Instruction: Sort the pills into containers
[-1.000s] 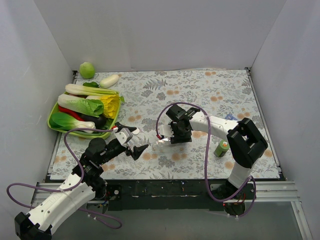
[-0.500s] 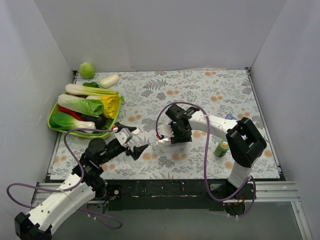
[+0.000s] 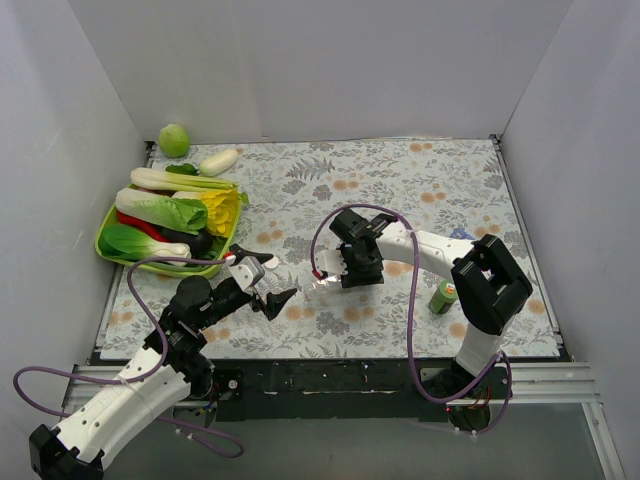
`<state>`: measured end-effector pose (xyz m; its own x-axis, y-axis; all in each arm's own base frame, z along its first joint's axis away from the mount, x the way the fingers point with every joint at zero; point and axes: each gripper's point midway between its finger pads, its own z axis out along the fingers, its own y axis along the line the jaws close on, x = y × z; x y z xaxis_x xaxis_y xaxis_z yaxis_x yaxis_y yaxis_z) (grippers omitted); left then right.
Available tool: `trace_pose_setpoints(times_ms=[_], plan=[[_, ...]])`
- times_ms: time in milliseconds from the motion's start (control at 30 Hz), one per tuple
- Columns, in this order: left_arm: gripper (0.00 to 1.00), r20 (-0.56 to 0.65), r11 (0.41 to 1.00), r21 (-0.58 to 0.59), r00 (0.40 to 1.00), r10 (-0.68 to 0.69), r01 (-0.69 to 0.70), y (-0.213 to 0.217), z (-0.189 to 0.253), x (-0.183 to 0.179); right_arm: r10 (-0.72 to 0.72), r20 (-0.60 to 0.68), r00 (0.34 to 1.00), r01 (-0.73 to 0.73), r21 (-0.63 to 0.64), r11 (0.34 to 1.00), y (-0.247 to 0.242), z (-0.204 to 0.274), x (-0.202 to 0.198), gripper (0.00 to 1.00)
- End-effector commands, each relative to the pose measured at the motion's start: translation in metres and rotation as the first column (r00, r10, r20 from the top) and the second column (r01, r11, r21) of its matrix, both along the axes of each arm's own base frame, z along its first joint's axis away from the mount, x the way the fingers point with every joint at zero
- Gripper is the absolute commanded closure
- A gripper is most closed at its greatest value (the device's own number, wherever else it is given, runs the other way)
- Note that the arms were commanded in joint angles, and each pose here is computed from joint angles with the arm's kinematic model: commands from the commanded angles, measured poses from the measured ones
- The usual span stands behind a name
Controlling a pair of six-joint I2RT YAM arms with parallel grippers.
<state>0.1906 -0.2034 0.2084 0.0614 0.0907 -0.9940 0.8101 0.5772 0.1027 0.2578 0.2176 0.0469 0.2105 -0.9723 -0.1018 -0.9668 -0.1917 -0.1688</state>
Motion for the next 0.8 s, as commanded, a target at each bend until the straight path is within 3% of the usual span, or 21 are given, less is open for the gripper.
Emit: trace_pose_setpoints(times_ms=[0,767], plan=[[0.02,0.022,1.000,-0.003,1.000,-0.007,0.007,-0.0001,0.0019,-0.0005,0.011,0.000,1.000,-0.011,-0.023,1.000,0.0011,0.0059,0.0009,0.97],[0.02,0.025,1.000,-0.004,1.000,-0.008,0.009,0.0001,0.0027,-0.0011,0.016,0.003,1.000,-0.016,-0.052,0.999,-0.0003,0.0059,0.0001,0.97]])
